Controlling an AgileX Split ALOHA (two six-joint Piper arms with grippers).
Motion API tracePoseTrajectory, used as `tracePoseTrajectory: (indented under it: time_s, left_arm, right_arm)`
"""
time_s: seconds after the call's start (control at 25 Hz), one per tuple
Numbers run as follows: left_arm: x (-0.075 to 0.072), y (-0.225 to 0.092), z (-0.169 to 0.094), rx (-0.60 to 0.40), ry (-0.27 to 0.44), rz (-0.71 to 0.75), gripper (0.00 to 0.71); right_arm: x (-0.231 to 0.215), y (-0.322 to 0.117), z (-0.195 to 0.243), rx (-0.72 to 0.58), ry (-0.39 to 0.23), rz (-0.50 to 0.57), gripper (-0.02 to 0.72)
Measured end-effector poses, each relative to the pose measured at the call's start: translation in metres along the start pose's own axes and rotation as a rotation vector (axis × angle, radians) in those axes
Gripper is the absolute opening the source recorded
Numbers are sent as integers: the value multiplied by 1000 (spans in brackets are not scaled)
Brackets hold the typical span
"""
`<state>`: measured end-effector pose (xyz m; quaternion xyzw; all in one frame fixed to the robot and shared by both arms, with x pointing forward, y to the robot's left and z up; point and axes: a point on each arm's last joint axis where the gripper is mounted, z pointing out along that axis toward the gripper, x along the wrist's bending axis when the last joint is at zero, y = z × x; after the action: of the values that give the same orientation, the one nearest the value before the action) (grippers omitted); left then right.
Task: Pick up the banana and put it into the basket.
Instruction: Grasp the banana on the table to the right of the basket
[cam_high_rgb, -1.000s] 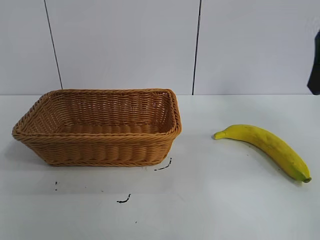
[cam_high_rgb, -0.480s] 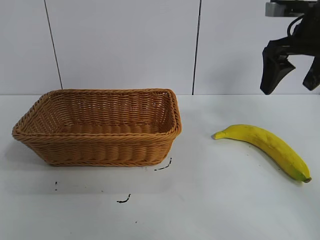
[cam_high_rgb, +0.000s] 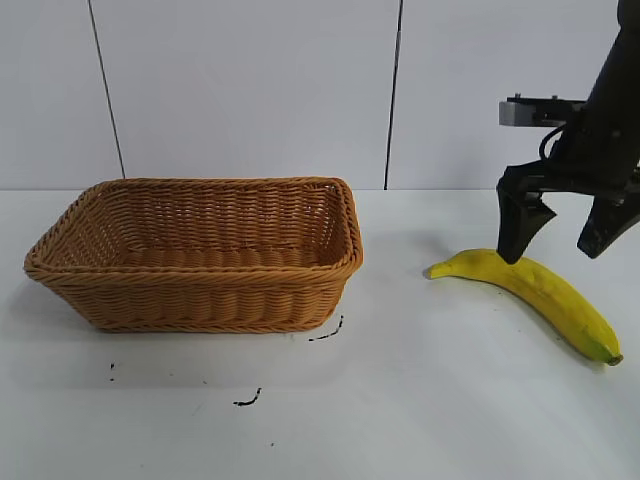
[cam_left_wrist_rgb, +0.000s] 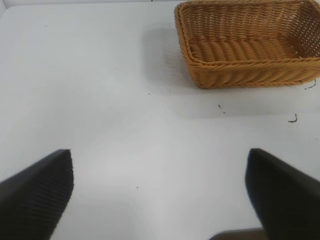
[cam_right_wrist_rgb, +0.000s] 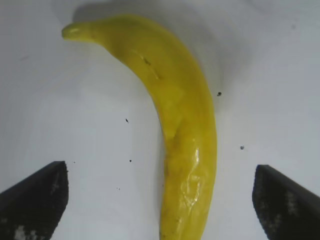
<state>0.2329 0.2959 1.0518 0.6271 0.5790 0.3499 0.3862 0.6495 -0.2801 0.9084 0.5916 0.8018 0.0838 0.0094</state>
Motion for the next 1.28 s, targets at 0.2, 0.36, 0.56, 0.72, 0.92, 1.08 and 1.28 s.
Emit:
tracePoseTrajectory:
  time_s: [0.2, 0.36, 0.56, 0.72, 0.92, 1.08, 1.28]
  left_arm:
    - [0, 0, 0, 0, 0, 0, 693]
    - [0, 0, 0, 0, 0, 0, 693]
    - [0, 0, 0, 0, 0, 0, 693]
    - [0, 0, 0, 0, 0, 0, 693]
    - [0, 0, 0, -2, 0, 0, 693]
    - [0, 0, 0, -2, 0, 0, 693]
    - [0, 0, 0, -2, 0, 0, 693]
  right_arm:
    - [-2, 2, 11, -15, -9, 8, 690]
    - [-4, 5, 13, -47, -22, 15, 690]
    - [-4, 6, 13, -54, -24, 23, 690]
    - [-5, 7, 13, -65, -29, 25, 690]
    - [-6, 7, 13, -66, -43, 26, 690]
    - [-6, 6, 13, -57, -44, 50, 690]
    - [-5, 4, 13, -34, -38, 56, 690]
